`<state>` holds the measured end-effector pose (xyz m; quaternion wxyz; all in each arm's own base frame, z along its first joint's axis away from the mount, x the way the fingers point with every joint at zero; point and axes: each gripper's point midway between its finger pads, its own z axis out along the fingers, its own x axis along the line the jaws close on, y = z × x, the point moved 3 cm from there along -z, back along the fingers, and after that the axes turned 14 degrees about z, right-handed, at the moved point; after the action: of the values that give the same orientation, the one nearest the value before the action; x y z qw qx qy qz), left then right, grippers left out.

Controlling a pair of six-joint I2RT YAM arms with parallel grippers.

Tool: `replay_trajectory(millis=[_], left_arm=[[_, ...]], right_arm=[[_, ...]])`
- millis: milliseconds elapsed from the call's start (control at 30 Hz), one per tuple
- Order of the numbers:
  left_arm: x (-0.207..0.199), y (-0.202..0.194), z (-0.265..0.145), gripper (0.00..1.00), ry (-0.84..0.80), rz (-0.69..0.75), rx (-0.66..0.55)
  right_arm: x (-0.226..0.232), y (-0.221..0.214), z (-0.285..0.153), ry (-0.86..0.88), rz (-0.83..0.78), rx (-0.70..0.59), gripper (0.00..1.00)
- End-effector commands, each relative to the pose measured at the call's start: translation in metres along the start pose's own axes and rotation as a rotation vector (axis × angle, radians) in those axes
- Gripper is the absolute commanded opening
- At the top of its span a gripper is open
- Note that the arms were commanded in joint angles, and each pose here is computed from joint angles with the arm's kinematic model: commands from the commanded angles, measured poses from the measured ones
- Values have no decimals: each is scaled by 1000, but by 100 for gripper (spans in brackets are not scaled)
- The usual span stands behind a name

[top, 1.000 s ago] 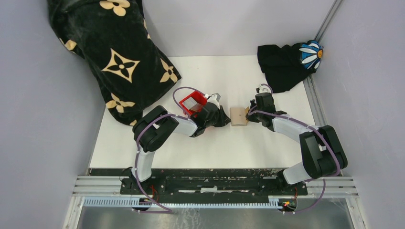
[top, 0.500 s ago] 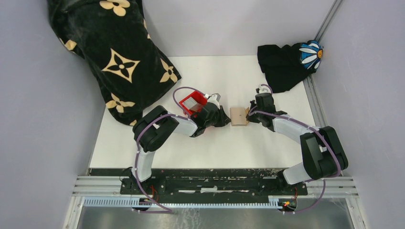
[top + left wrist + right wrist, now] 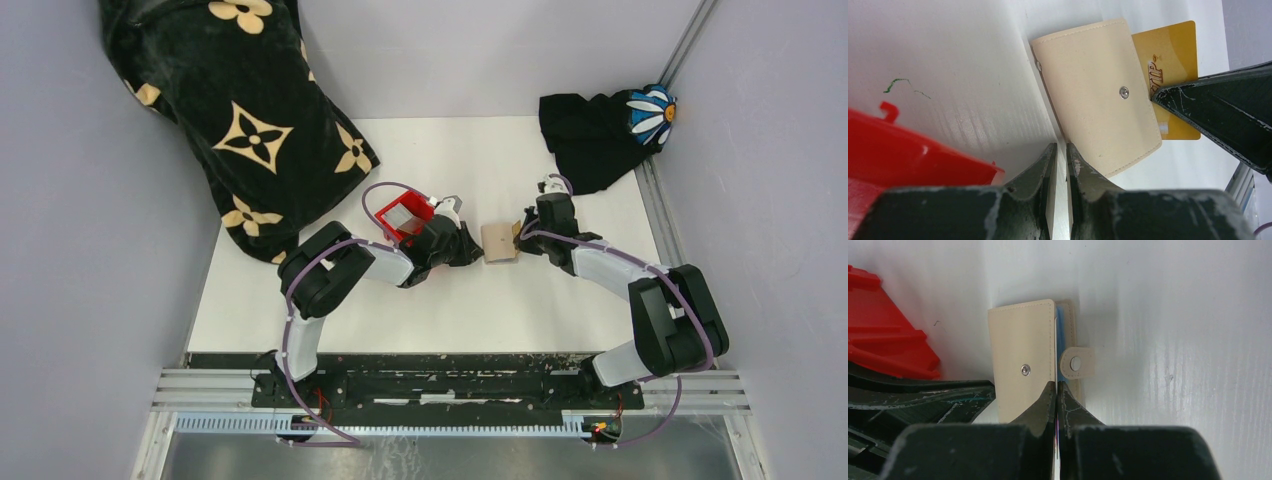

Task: Put the credit cards into the card holder
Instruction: Open the card holder at the center of the board.

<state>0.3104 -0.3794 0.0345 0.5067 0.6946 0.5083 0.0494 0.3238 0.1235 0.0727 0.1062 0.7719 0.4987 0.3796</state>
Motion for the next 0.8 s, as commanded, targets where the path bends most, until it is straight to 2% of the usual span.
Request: replay_trajectory(millis=[0,233,767], left_arm=[[34,-56,-3,20,115,47,171],[34,-57,-3,20,115,47,171],[41,-61,-8,20,137,71,178]], right_arm=[[11,9,3,58,36,-30,1],[10,7,5,78,58,-22,1],[35,11,1,267,124,-40,1]])
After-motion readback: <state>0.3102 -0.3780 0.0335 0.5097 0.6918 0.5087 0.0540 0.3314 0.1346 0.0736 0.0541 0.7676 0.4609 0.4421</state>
